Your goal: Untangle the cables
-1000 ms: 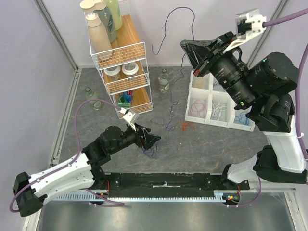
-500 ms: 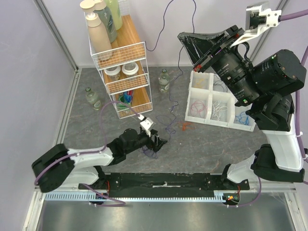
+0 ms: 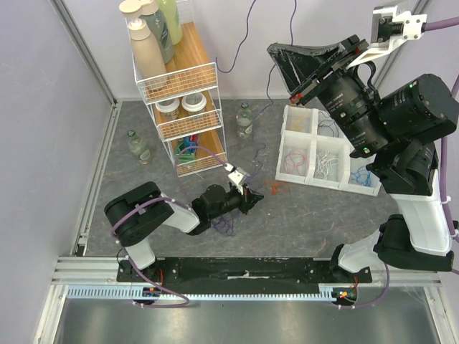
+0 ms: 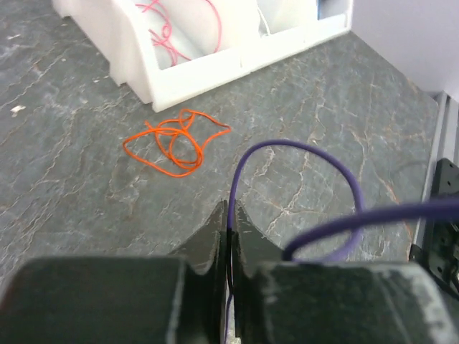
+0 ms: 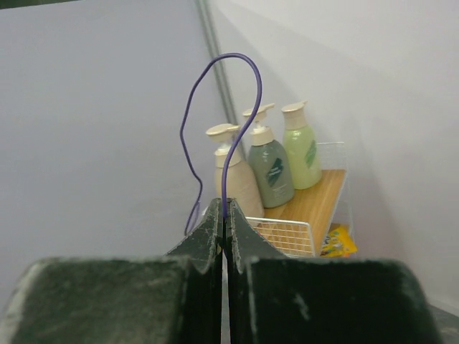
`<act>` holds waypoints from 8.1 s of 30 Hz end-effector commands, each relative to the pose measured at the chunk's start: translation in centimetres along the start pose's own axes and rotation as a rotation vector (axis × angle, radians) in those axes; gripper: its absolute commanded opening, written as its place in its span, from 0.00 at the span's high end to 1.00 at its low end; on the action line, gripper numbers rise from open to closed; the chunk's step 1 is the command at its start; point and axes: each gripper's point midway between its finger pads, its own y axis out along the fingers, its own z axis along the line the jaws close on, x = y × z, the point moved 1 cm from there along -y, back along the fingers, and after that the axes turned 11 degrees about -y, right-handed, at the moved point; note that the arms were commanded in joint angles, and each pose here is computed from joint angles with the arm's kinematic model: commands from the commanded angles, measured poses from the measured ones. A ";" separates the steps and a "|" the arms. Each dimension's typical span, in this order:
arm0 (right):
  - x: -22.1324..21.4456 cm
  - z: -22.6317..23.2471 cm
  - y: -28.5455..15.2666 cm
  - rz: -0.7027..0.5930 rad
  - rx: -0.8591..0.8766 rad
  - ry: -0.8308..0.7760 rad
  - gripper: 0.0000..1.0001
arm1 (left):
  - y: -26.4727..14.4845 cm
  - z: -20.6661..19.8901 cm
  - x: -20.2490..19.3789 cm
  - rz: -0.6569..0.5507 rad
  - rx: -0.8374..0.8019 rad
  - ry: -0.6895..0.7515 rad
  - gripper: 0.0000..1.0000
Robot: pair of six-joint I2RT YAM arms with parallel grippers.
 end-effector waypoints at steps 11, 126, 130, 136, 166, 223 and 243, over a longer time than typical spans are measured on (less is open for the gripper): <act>6.9 -9.4 -1.1 -0.151 -0.532 -0.423 1.00 | -10.8 6.2 -5.3 0.085 0.405 -0.199 0.98; -44.7 6.9 -18.6 0.714 0.582 0.141 0.20 | -19.1 -12.4 26.2 -0.337 0.162 -0.253 0.98; -46.3 9.3 -17.6 0.706 0.554 0.098 0.21 | -19.6 -13.3 26.8 -0.339 0.137 -0.272 0.98; -47.8 8.7 -16.1 0.756 0.421 -0.013 0.42 | -20.2 -13.8 27.0 -0.334 0.121 -0.280 0.98; -38.8 -26.7 -15.8 0.806 -0.842 -0.081 0.38 | -16.8 -10.8 20.6 -0.152 0.171 -0.212 0.98; -36.7 -53.2 -16.5 0.930 -1.057 -0.128 1.00 | -14.7 -11.2 14.2 0.024 0.008 -0.188 0.98; -47.2 -50.1 -16.6 1.089 -1.002 -0.122 1.00 | -13.6 -5.4 10.0 0.106 0.268 -0.190 0.98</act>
